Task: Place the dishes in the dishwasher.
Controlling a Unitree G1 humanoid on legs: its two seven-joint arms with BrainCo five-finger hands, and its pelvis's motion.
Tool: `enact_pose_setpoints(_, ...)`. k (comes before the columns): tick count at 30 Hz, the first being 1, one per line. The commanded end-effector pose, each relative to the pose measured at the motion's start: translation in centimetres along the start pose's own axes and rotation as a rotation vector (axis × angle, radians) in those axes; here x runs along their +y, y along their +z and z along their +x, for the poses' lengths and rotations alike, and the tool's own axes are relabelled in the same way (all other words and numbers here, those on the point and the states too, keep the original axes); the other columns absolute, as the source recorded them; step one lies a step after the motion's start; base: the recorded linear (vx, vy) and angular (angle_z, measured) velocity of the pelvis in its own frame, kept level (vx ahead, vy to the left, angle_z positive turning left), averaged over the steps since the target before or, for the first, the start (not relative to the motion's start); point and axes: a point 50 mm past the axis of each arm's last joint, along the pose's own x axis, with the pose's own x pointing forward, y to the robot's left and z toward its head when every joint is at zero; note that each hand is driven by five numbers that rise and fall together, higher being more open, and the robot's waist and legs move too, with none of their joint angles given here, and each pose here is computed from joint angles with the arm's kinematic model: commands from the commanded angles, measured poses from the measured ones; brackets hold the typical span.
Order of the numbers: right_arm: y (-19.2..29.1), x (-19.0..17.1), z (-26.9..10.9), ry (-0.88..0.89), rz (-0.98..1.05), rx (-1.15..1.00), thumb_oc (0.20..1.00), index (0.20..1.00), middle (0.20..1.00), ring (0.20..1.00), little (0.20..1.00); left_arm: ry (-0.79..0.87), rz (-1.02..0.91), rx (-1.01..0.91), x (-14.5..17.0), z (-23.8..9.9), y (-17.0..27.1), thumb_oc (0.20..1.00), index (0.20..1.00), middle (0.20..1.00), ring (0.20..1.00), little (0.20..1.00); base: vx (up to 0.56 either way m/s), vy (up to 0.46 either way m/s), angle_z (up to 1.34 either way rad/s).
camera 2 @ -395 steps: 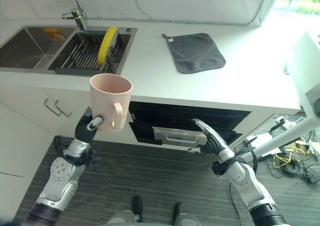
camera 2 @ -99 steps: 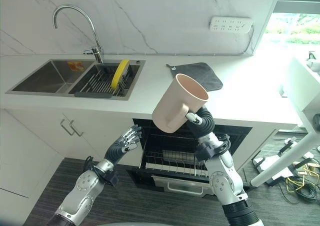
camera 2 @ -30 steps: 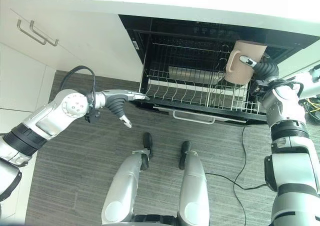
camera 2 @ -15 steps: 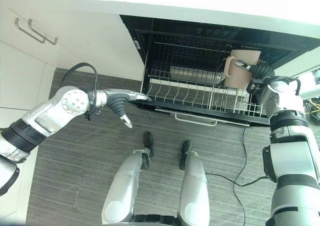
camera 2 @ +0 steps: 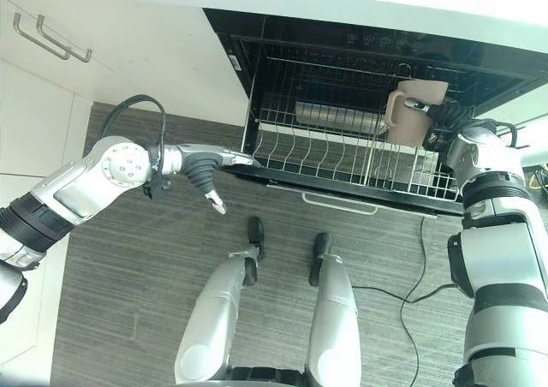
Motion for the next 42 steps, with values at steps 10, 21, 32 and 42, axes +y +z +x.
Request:
enact_pose_setpoints(10, 3.9, 1.1, -0.2, -0.011, -0.017, -0.094, 0.2, 0.2, 0.2, 0.2, 0.2, 0.083, 0.004, -0.093, 1.7, -0.3, 1.9, 1.0, 1.0, 1.0, 1.0, 1.0, -0.01, 0.033, -0.01)
enact_pose_setpoints(21, 1.6, 1.0, 0.2, -0.084, -0.015, -0.03, 1.0, 1.0, 1.0, 1.0, 1.0, 0.096, 0.004, -0.095, 1.1, 0.1, 1.9, 1.0, 1.0, 1.0, 1.0, 1.0, -0.01, 0.002, 0.0)
enact_pose_setpoints(32, 10.4, 1.5, -5.2, -0.901, -0.064, -0.808, 1.0, 1.0, 1.0, 1.0, 1.0, 0.135, -0.028, -0.119, -2.3, 1.5, 2.2, 1.0, 1.0, 1.0, 1.0, 1.0, -0.01, 0.05, -0.05)
enact_pose_setpoints(42, 6.3, 4.2, -8.0, -0.727, 0.135, -0.9, 1.0, 1.0, 1.0, 1.0, 1.0, 0.193, -0.08, -0.1, -4.9, 1.3, 2.6, 1.0, 1.0, 1.0, 1.0, 1.0, 0.0, 0.053, -0.08)
